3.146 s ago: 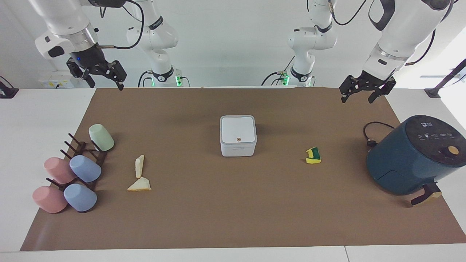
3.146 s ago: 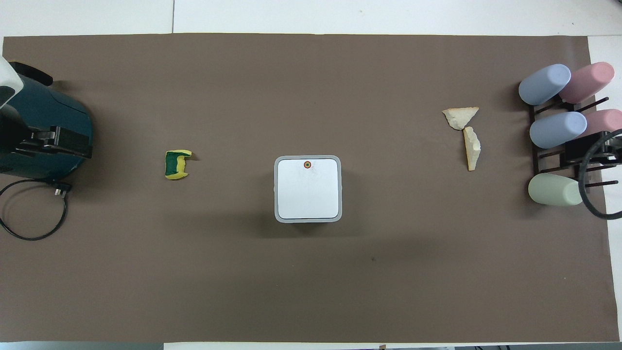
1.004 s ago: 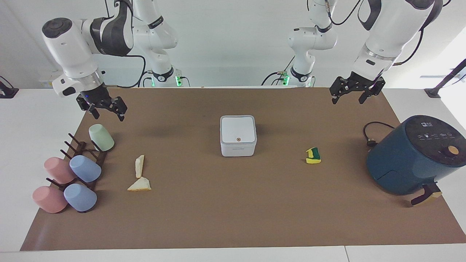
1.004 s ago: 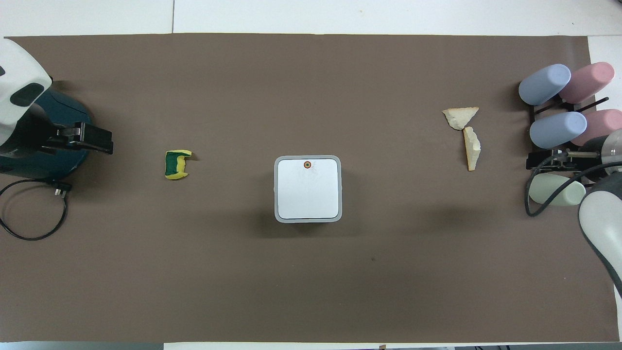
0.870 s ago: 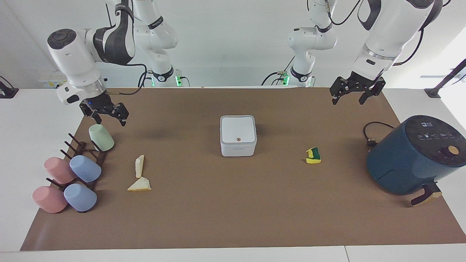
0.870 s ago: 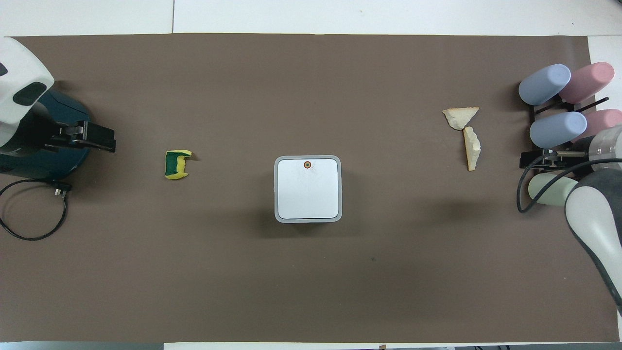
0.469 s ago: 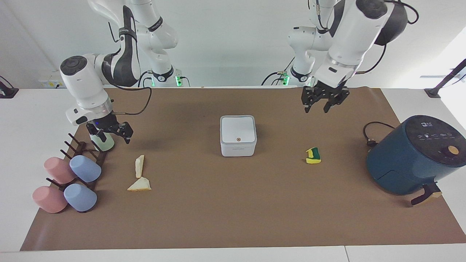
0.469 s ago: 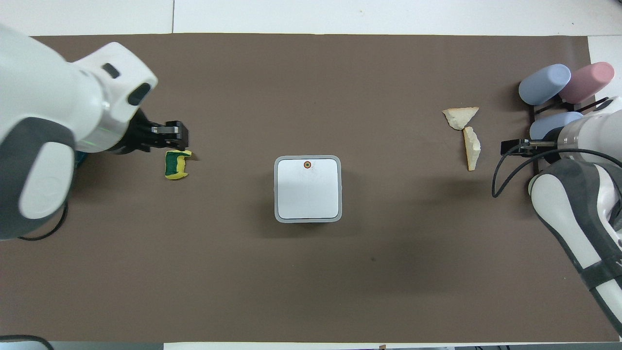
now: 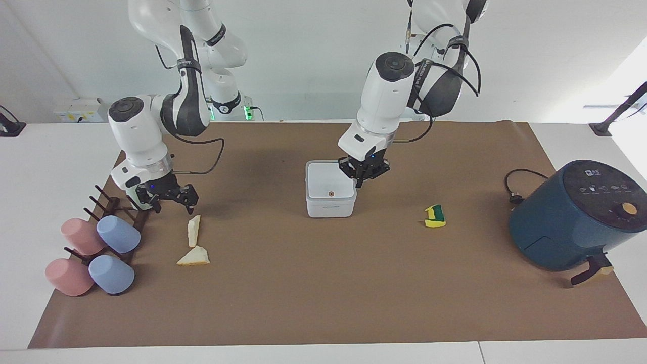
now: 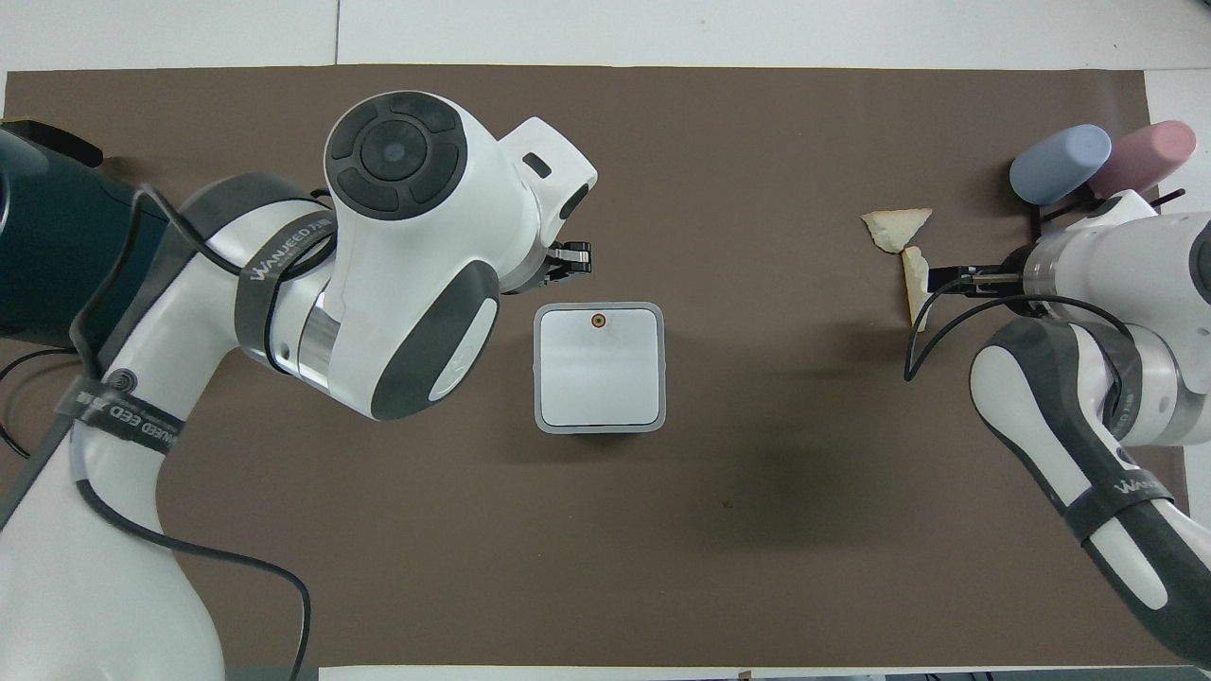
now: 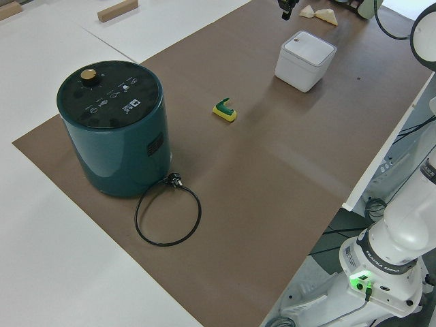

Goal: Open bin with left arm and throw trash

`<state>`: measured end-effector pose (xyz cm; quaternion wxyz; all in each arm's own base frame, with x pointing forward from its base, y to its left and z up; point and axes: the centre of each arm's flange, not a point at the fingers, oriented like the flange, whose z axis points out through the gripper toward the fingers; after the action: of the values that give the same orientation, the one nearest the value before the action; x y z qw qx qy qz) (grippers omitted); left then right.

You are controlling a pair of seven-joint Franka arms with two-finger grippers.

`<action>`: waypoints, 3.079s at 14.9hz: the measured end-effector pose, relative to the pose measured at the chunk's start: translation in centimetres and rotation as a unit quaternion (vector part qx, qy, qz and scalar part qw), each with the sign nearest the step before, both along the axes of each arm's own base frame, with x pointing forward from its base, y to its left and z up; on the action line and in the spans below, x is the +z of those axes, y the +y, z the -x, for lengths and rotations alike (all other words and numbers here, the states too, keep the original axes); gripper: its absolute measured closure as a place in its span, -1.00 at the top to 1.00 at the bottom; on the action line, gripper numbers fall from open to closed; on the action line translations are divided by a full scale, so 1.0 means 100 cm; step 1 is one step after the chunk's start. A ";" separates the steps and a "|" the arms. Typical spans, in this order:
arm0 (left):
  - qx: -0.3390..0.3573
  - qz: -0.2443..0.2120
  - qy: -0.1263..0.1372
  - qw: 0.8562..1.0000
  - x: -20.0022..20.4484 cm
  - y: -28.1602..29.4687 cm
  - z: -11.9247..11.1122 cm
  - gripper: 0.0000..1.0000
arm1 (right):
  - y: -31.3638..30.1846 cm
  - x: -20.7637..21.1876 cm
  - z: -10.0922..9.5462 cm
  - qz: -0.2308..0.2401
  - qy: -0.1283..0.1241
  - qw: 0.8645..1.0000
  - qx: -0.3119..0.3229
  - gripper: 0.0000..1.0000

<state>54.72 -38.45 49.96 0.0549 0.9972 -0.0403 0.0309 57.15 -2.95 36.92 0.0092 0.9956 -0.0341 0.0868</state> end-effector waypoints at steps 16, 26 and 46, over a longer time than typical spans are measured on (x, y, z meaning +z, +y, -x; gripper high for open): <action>-0.032 -0.010 0.019 0.999 -0.070 -0.044 0.020 -0.98 | 0.017 -0.055 -0.010 -0.005 -0.001 1.000 -0.012 -0.44; -0.042 -0.014 0.024 0.999 -0.082 -0.053 0.030 -0.98 | 0.021 0.033 0.011 -0.005 0.025 1.000 -0.010 -0.82; -0.081 -0.031 0.022 0.996 0.016 0.092 -0.003 -0.98 | 0.228 0.149 0.076 -0.113 0.013 0.992 -0.047 -0.82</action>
<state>55.07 -29.29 51.56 0.0275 0.9923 -0.1207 0.0035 49.50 19.89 51.85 -0.0984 0.9886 -0.0907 0.0690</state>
